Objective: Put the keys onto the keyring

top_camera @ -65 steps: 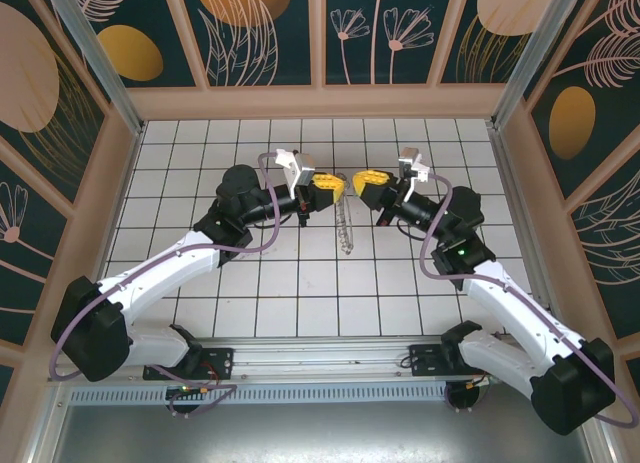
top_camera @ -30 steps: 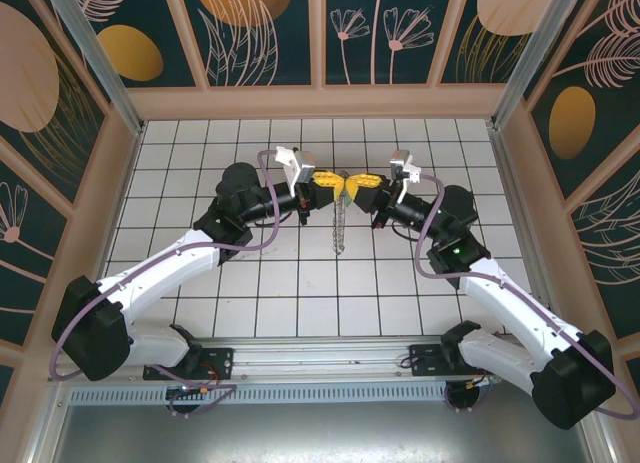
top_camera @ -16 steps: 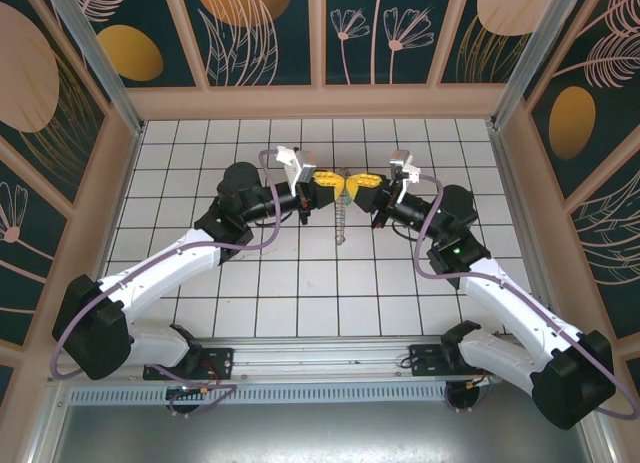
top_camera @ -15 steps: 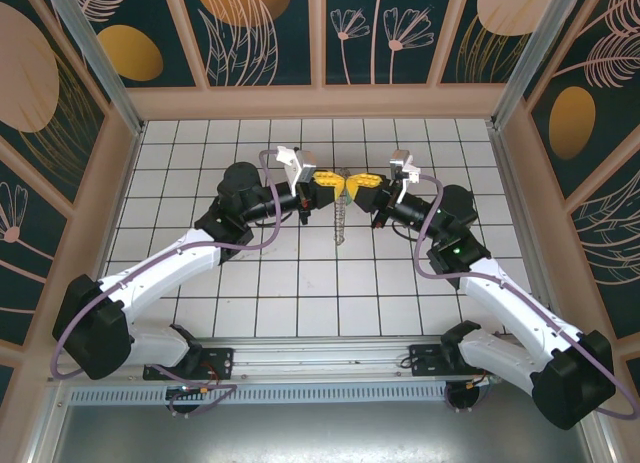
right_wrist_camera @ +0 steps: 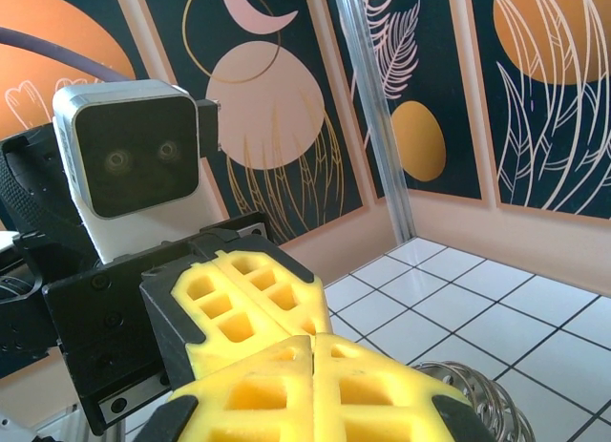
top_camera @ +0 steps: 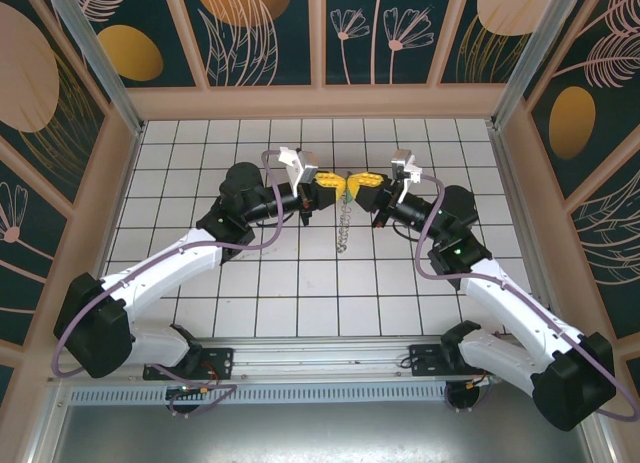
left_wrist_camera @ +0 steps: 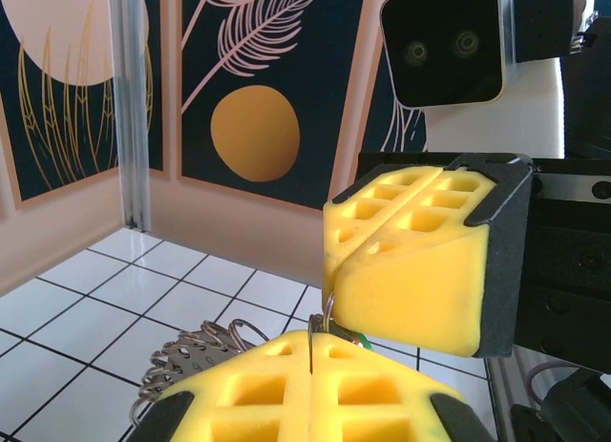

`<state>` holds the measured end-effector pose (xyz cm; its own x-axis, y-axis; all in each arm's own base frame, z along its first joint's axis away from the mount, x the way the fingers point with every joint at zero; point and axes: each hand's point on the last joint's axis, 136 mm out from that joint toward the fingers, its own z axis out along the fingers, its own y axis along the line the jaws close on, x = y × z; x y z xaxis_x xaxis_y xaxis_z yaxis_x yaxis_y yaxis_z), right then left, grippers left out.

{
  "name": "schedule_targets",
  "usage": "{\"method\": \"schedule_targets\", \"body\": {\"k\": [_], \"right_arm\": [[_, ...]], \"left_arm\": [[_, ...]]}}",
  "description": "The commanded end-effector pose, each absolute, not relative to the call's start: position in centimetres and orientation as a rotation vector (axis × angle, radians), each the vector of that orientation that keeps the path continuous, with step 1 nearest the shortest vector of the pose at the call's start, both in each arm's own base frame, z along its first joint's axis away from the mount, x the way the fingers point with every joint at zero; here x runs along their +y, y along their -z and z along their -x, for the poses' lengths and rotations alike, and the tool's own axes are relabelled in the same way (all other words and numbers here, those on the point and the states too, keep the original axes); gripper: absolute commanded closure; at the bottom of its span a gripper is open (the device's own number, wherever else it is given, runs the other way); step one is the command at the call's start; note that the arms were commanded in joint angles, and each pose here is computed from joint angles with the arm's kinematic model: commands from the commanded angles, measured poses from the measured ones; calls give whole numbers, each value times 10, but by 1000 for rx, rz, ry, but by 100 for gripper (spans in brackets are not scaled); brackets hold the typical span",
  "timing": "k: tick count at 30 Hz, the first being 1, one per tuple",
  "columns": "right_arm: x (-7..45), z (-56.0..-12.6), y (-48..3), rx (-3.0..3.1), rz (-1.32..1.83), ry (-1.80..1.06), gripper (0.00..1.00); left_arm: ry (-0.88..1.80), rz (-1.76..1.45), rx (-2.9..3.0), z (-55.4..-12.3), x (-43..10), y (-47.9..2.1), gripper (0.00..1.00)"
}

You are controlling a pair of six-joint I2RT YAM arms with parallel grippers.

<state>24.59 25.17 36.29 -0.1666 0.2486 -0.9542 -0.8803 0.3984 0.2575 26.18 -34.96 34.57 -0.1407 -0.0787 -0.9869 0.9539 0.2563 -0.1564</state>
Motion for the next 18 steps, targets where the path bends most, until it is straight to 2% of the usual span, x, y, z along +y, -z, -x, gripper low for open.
{"method": "schedule_targets", "body": {"k": [1,18], "right_arm": [[249,-246,-382,1322,622,-1089,100],[239,-267,-358,1387,568,-1072,100]], "left_arm": [[1165,-942,1292,-250,-355,-368,100],[1184,-945,1241,-239,-350,-382,100]]}}
